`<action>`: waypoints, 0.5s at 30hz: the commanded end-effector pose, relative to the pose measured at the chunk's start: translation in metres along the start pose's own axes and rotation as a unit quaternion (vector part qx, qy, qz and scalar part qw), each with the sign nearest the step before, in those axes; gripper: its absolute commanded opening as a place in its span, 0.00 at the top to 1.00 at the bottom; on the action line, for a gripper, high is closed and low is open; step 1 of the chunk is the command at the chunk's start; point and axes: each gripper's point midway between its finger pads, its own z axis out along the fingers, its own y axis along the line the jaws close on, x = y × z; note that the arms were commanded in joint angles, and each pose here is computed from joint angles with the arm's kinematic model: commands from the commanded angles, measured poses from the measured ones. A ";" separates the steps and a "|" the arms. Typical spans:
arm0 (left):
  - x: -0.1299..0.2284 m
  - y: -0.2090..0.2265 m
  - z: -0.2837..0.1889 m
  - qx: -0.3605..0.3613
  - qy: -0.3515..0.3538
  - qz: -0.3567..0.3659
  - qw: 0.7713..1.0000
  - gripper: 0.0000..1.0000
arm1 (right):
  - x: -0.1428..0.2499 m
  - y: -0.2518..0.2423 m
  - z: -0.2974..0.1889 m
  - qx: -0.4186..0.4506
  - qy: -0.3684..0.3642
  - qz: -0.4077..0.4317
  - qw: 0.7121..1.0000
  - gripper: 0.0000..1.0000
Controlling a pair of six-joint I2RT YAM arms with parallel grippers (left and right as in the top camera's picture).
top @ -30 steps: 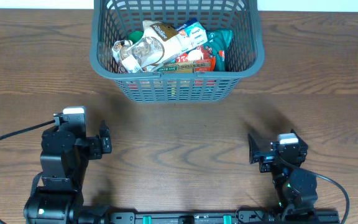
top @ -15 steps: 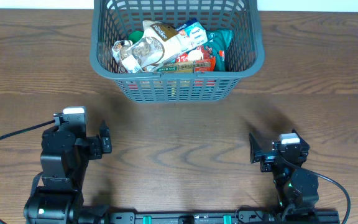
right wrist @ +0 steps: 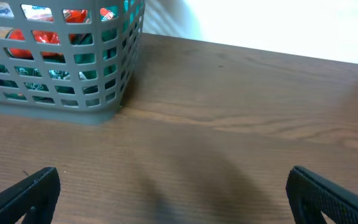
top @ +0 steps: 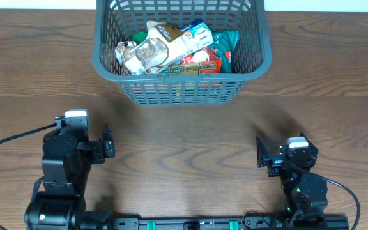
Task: Pack container
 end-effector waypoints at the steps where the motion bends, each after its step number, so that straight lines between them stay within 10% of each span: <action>1: 0.000 0.003 0.000 -0.008 -0.001 -0.003 1.000 0.02 | 0.000 -0.001 0.000 0.002 -0.002 -0.005 1.000 0.01; 15: 0.033 -0.010 -0.039 0.052 -0.063 0.006 0.997 0.01 | 0.000 -0.001 0.000 0.002 -0.002 -0.005 1.000 0.01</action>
